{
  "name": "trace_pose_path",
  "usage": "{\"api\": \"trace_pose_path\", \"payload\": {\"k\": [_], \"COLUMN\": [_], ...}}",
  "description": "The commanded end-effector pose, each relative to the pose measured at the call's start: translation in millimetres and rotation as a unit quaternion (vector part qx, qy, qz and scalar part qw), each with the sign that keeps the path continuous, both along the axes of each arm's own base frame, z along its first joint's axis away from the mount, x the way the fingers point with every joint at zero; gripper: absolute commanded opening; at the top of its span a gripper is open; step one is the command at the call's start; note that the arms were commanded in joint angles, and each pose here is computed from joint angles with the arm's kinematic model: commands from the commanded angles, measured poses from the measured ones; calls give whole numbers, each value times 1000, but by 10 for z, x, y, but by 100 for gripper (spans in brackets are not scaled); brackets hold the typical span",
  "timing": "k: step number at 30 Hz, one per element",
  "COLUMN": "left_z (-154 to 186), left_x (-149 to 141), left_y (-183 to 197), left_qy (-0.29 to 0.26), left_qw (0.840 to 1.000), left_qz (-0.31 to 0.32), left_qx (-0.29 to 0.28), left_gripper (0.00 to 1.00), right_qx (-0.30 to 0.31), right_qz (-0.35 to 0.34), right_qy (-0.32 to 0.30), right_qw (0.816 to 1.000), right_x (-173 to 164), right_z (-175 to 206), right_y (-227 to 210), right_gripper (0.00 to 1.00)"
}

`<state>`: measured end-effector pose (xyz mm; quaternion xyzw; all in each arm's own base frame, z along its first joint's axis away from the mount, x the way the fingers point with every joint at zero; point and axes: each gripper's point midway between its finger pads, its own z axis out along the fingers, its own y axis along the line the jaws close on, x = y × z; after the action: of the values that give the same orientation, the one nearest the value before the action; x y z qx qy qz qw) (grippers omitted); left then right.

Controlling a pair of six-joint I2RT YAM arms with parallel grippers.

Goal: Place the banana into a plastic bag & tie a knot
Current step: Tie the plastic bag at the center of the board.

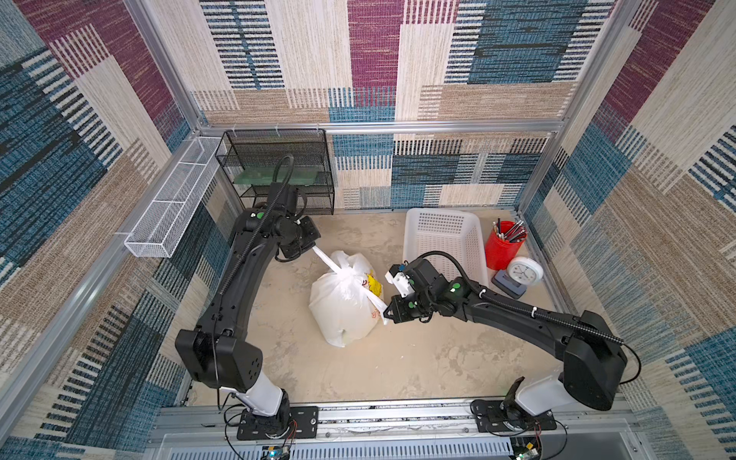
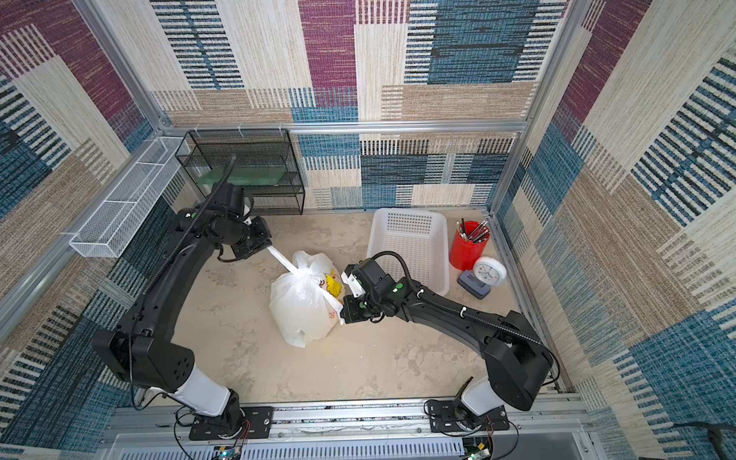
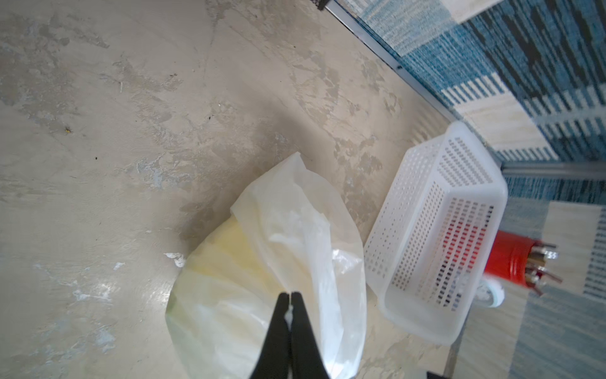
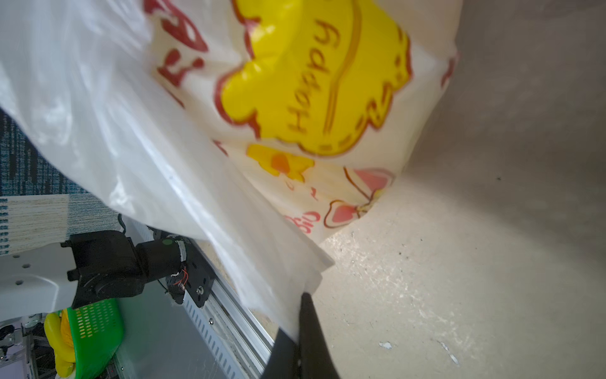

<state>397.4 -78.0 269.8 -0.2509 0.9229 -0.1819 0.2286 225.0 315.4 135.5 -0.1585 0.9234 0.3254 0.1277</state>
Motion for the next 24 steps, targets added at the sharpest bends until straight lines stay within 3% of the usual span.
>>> {"api": "trace_pose_path", "payload": {"k": [1,6,10,11,14,16,17,18,24], "left_z": [262,392,355,334,287,252,207,163,8], "left_x": [440,706,724,696,569,455,384,319,24], "left_y": [273,350,184,154,45,-19,-41,-56,-100], "left_qy": [-71,-89,-82,-77,-70,-63,-56,-50,-31], "left_qw": [995,994,995,996,996,996,996,996,996], "left_qz": [64,58,24,17,-15,-38,-46,-52,-68], "left_qx": [-11,-13,-43,-47,-52,-50,-52,-52,-59], "left_gripper": [0,0,0,0,0,0,18,100,99], "right_qx": [-70,-71,-59,-55,-40,-34,-33,-32,-16], "right_qz": [-10,-18,-28,-31,-40,-45,-46,-46,-54], "right_qy": [56,62,40,34,18,13,12,10,-19], "right_qw": [996,995,997,997,998,998,998,998,998], "right_x": [-244,-273,-150,-109,-30,3,17,29,111], "right_z": [-297,-358,-188,-137,15,82,108,136,376], "right_y": [-357,-446,-399,-387,-351,-342,-339,-337,-340], "right_gripper": [0,0,0,5,39,50,53,56,62]}}
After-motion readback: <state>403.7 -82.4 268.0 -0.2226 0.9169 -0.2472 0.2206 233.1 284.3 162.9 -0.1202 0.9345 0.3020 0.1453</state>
